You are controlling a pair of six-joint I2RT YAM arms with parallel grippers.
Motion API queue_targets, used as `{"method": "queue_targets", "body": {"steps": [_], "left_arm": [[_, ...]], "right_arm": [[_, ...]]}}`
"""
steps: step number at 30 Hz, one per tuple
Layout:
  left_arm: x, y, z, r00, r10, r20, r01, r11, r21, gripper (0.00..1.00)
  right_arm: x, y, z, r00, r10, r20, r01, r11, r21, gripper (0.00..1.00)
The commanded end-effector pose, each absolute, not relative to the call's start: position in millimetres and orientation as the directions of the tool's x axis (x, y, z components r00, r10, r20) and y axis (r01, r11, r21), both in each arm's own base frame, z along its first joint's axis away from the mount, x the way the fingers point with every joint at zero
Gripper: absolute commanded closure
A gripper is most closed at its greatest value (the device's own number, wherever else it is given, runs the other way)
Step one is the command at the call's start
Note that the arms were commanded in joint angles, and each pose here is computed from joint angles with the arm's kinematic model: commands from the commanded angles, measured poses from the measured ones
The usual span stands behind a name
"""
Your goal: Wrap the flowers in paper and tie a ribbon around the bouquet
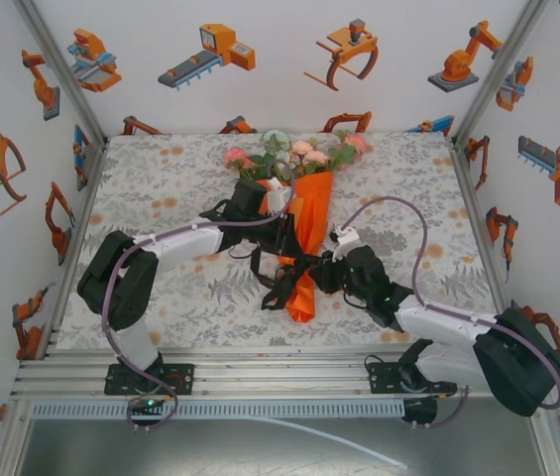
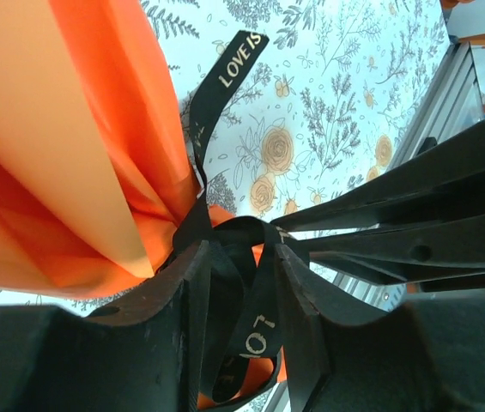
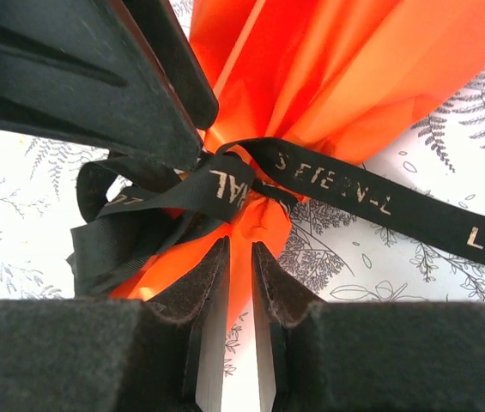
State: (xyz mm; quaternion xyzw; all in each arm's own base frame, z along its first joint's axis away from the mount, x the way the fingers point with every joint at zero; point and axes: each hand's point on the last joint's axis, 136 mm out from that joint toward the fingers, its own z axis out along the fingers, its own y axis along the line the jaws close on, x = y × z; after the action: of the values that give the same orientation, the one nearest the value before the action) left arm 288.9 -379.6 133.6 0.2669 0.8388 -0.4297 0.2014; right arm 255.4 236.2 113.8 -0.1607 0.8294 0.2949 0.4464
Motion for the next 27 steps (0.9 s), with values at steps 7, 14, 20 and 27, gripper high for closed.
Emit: {"method": "queue_targets", "body": {"steps": [7,14,20,27], "left_arm": [[304.0,-379.9,120.5,-0.781,0.314,-0.540,0.609,0.572,-0.549,0.68],[296.0,-390.0,129.5,-0.761,0.345,-0.549,0.641,0.527,-0.558,0.73],[290.3,-392.2,120.1,-0.733,0.428,-0.529,0.676,0.547,-0.494,0.74],[284.0,-396.3,119.1,-0.713,0.483,-0.508,0.701,0.516,-0.493,0.78]], "right_arm": [[262.4,251.1,141.6,-0.489,0.042,-0.871,-0.582,0.728,0.362,0.80],[266.3,247.0,140.1,-0.480,0.049,-0.876,-0.563,0.748,0.350,0.77],[278.4,250.9,135.0,-0.492,0.037,-0.870,-0.537,0.773,0.337,0.83],[278.0,253.2,136.9,-0.488,0.051,-0.872,-0.545,0.762,0.350,0.92]]}}
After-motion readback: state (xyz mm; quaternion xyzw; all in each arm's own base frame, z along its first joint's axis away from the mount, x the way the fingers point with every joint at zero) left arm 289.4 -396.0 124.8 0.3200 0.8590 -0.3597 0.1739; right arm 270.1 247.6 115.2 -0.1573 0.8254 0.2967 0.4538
